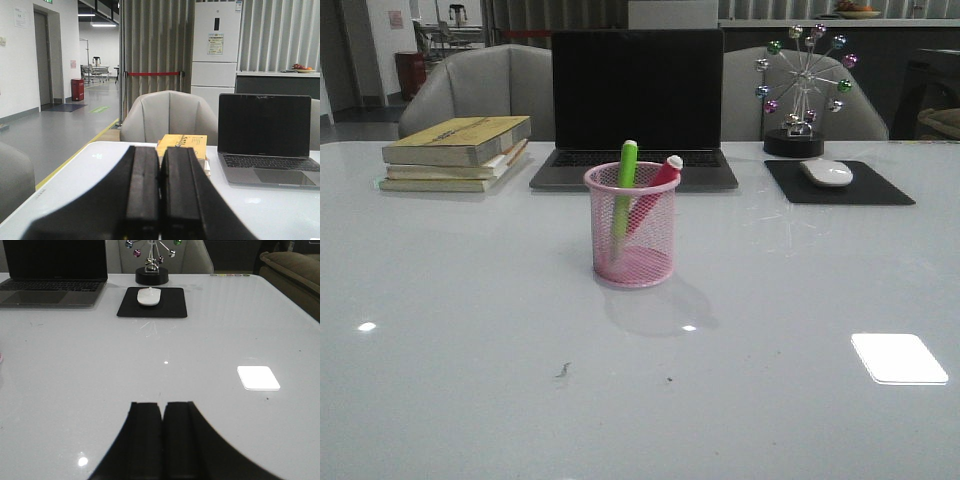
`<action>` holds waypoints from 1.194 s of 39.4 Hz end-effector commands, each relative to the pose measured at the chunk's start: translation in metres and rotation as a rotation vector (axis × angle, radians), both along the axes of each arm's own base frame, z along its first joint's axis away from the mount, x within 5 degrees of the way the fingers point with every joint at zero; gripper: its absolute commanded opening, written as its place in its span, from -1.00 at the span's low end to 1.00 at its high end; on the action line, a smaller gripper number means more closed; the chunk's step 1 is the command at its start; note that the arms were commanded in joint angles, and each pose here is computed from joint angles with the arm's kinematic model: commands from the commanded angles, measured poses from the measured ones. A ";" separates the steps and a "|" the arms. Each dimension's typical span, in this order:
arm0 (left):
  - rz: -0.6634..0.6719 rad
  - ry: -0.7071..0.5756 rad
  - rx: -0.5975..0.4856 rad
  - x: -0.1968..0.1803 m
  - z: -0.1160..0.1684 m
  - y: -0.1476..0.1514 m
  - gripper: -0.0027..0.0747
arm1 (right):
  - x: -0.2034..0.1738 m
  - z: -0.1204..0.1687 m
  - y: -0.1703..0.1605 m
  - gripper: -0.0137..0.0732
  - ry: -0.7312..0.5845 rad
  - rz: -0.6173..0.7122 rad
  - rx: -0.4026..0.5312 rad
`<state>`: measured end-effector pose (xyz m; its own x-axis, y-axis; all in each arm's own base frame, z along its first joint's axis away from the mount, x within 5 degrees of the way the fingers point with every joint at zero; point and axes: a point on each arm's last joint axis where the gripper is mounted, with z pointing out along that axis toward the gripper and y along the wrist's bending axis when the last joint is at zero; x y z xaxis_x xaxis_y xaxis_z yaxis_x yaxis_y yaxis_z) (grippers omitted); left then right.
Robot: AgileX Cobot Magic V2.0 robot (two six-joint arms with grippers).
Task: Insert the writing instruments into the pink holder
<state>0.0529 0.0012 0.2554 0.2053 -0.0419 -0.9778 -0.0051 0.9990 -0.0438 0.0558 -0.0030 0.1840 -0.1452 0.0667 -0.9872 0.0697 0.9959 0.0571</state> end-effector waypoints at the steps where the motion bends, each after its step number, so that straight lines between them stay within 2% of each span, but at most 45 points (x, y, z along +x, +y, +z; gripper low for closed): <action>1: 0.027 -0.094 0.042 -0.003 0.015 0.001 -0.67 | 0.000 0.009 -0.001 -0.63 -0.107 -0.008 -0.008; 6: 0.020 -0.084 0.064 -0.003 0.014 0.000 -0.67 | 0.000 0.009 -0.001 -0.63 -0.107 -0.008 -0.008; 13: -0.007 -0.028 -0.004 0.001 0.000 -0.001 -0.67 | 0.000 0.009 -0.001 -0.63 -0.107 -0.008 -0.008; 23: -0.007 0.025 0.000 0.004 -0.020 -0.001 -0.67 | 0.000 0.009 -0.001 -0.63 -0.107 -0.008 -0.008; 30: -0.005 -0.026 0.000 -0.002 -0.029 0.000 -0.67 | 0.000 0.009 -0.001 -0.63 -0.107 -0.008 -0.008; 47: -0.012 0.029 -0.009 0.000 -0.037 -0.001 -0.67 | 0.000 0.008 -0.001 -0.63 -0.106 -0.008 -0.008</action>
<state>0.0558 0.0000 0.2123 0.0891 -0.0332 -0.9955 0.0030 0.9994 -0.0331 0.0558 -0.0030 0.1835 -0.1460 0.0677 -0.9870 0.0697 0.9959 0.0580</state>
